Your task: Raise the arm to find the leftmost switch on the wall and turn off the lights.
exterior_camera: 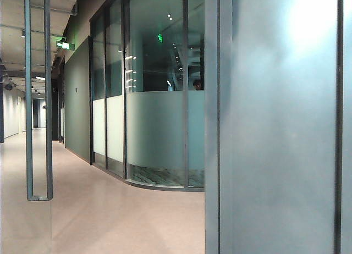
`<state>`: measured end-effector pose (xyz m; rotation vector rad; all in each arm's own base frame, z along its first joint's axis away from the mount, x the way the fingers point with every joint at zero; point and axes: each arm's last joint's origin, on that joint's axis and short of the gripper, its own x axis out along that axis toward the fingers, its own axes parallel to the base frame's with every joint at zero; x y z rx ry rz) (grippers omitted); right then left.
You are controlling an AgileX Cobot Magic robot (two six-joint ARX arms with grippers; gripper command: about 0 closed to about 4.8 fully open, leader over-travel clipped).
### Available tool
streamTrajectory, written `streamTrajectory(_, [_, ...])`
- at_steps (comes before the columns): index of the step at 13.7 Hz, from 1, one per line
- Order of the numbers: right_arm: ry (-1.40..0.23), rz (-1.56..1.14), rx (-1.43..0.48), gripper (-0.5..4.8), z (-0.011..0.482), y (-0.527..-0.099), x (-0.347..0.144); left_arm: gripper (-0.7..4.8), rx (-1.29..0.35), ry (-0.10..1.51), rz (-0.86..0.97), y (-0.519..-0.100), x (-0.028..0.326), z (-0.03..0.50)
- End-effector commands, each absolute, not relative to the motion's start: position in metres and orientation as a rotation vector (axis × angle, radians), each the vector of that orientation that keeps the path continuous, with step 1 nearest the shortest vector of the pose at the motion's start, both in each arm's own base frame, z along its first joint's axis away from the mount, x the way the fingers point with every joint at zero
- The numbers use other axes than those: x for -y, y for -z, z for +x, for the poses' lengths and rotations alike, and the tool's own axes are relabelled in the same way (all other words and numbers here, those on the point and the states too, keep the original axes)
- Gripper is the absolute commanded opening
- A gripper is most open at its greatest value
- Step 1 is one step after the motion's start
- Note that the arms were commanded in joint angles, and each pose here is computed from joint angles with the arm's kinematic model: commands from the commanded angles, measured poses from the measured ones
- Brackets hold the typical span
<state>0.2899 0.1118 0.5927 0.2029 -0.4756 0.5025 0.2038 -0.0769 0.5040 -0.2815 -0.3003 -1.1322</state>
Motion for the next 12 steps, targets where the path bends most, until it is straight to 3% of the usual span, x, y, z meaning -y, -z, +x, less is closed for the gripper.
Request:
streamTrajectory(1, [-0.467,0.187,0.483,-0.01,0.2896,-0.5933,-0.1113,-0.05,0.315,1.139,-0.273,-0.5069,0.0759,0.2002])
streamTrajectory(12, [-0.368,0.184,0.484,-0.01,0.2916,-0.5927,-0.1083,-0.05,0.307,1.155,-0.268,-0.5068,0.0759,0.1989])
